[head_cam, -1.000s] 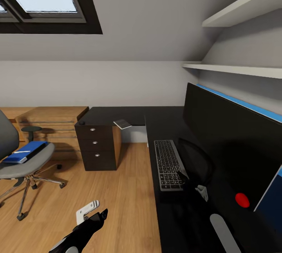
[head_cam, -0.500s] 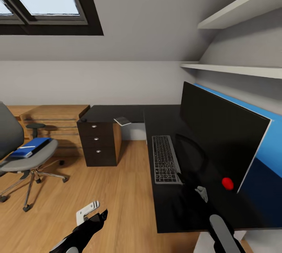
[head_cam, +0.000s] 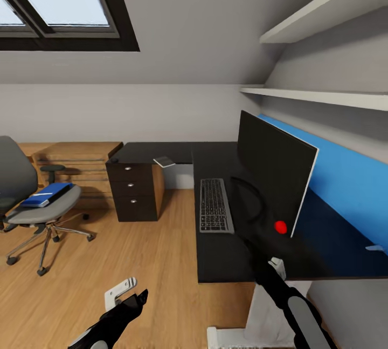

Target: In the bedroom, organize the workspace by keeping the computer under the desk, ensuring the monitor is on the desk, placing the keyboard on the desk next to the monitor, placing the mouse on the desk next to the keyboard, moving the folder from the swivel chair onto the desk next to the mouse, stacking the notebook on top of the folder with the pen on top of the notebook, and positioning the swivel chair next to the desk.

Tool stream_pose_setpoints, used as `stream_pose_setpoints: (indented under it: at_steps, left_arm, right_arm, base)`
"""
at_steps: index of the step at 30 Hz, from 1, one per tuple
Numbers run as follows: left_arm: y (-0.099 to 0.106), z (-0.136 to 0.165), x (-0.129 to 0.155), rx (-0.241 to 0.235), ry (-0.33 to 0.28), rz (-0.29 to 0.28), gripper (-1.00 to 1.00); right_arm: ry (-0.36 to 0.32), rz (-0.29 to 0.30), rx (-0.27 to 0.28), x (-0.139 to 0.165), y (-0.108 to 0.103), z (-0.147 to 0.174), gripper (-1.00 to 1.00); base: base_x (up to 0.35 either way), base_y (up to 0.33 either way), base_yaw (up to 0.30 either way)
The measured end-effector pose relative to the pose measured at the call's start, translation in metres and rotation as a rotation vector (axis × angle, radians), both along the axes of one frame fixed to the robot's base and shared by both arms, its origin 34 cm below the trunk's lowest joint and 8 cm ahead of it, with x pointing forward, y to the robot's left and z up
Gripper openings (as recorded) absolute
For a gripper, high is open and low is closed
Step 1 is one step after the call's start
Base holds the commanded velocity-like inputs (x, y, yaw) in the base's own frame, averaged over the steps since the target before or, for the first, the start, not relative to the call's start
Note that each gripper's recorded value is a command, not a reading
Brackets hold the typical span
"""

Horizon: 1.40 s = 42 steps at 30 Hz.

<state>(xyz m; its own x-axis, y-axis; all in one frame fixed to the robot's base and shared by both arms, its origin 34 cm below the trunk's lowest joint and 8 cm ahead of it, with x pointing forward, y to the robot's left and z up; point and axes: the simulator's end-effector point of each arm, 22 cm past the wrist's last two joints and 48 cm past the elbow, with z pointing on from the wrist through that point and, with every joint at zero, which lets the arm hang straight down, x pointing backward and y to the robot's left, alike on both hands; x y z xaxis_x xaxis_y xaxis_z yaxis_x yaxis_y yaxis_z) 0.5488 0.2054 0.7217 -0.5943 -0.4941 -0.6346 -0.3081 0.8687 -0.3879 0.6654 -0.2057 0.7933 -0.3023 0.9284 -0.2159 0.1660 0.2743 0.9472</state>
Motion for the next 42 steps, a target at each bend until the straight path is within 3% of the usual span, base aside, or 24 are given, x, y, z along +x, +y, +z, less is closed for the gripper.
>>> stream_pose_setpoints:
  at_steps: [9,17,20,23,25,28,30,35,39,42]
  left_arm:
    - [0.005,-0.001,0.0,0.003,0.003,0.009,1.0]
    - [0.025,-0.006,0.001,0.007,0.011,0.052,1.0]
    - [0.026,-0.009,0.0,0.008,0.016,0.055,1.0]
    - [0.029,-0.028,-0.009,0.019,0.062,0.056,1.0]
    - [0.032,-0.055,-0.023,0.037,0.127,0.057,1.0]
    - [0.037,-0.087,-0.044,0.065,0.21,0.053,1.0]
    - [0.04,-0.097,-0.051,0.085,0.233,0.05,1.0]
    - [0.066,-0.136,-0.082,0.211,0.318,0.049,1.0]
    - [0.083,-0.154,-0.099,0.263,0.321,0.085,1.0]
    - [0.09,-0.164,-0.111,0.276,0.31,0.102,1.0]
  right_arm:
    - [0.0,0.004,0.002,0.0,0.003,0.0,1.0]
    - [-0.008,0.084,0.0,-0.005,0.04,0.001,1.0]
    - [-0.007,0.096,-0.004,-0.007,0.044,0.0,1.0]
    - [0.008,0.119,-0.036,-0.011,0.051,-0.009,1.0]
    - [0.036,0.148,-0.101,-0.018,0.055,-0.027,1.0]
    - [0.121,0.207,-0.255,-0.036,0.056,-0.076,1.0]
    - [0.158,0.234,-0.316,-0.046,0.055,-0.096,1.0]
    - [0.236,0.317,-0.576,-0.075,0.041,-0.153,1.0]
    - [0.251,0.359,-0.708,-0.092,0.031,-0.176,1.0]
    - [0.243,0.368,-0.805,-0.105,0.022,-0.191,1.0]
  base:
    - [-0.302,-0.134,0.0]
    - [-0.327,-0.078,0.0]
    - [-0.328,-0.075,0.0]
    - [-0.287,-0.046,0.0]
    - [-0.128,-0.016,0.0]
    - [-0.046,-0.006,0.0]
    - [-0.019,-0.002,0.0]
    - [-0.007,-0.001,0.0]
    - [-0.002,0.0,0.0]
    - [0.0,0.0,0.0]
